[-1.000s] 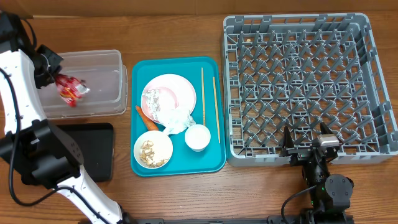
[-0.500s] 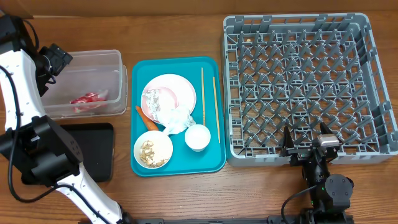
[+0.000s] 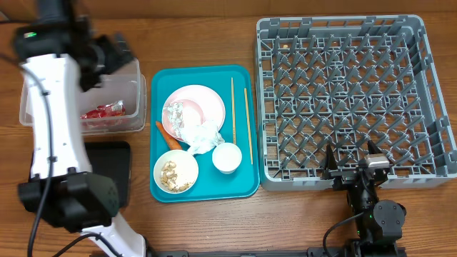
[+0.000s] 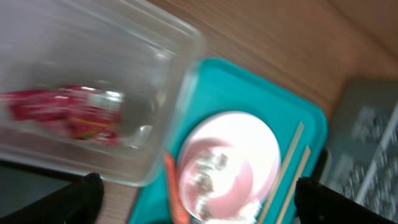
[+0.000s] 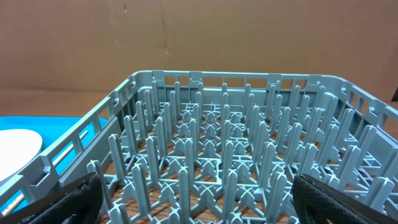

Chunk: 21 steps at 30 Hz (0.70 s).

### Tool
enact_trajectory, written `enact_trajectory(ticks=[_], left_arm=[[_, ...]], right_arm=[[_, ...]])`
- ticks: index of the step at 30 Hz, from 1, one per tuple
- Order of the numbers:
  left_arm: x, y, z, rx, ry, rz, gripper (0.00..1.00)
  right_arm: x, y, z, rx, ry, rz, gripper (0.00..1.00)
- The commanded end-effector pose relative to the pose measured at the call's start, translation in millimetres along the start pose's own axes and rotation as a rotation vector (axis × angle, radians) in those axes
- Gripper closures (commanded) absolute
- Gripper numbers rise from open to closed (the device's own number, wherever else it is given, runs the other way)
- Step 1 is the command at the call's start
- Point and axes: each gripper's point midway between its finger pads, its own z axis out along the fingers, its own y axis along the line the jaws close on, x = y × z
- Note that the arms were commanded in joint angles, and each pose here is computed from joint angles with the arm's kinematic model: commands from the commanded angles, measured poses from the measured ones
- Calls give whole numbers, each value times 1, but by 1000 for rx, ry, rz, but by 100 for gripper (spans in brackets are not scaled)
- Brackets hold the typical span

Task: Sort waste into correct bins and load items into the dishwasher
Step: 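Move the left gripper back over the pink plate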

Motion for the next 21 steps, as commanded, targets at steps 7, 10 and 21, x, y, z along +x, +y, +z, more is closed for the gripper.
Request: enact_trajectory(ticks=[7, 10, 21], left_arm=[[73, -69, 24, -85, 120, 292, 0], [97, -81, 31, -115, 154, 363, 0], [148, -77, 67, -178, 271, 438, 0]], right_arm=[[4, -1, 0, 6, 3, -10, 0], [4, -1, 0, 6, 3, -10, 0], [4, -1, 0, 6, 3, -10, 0]])
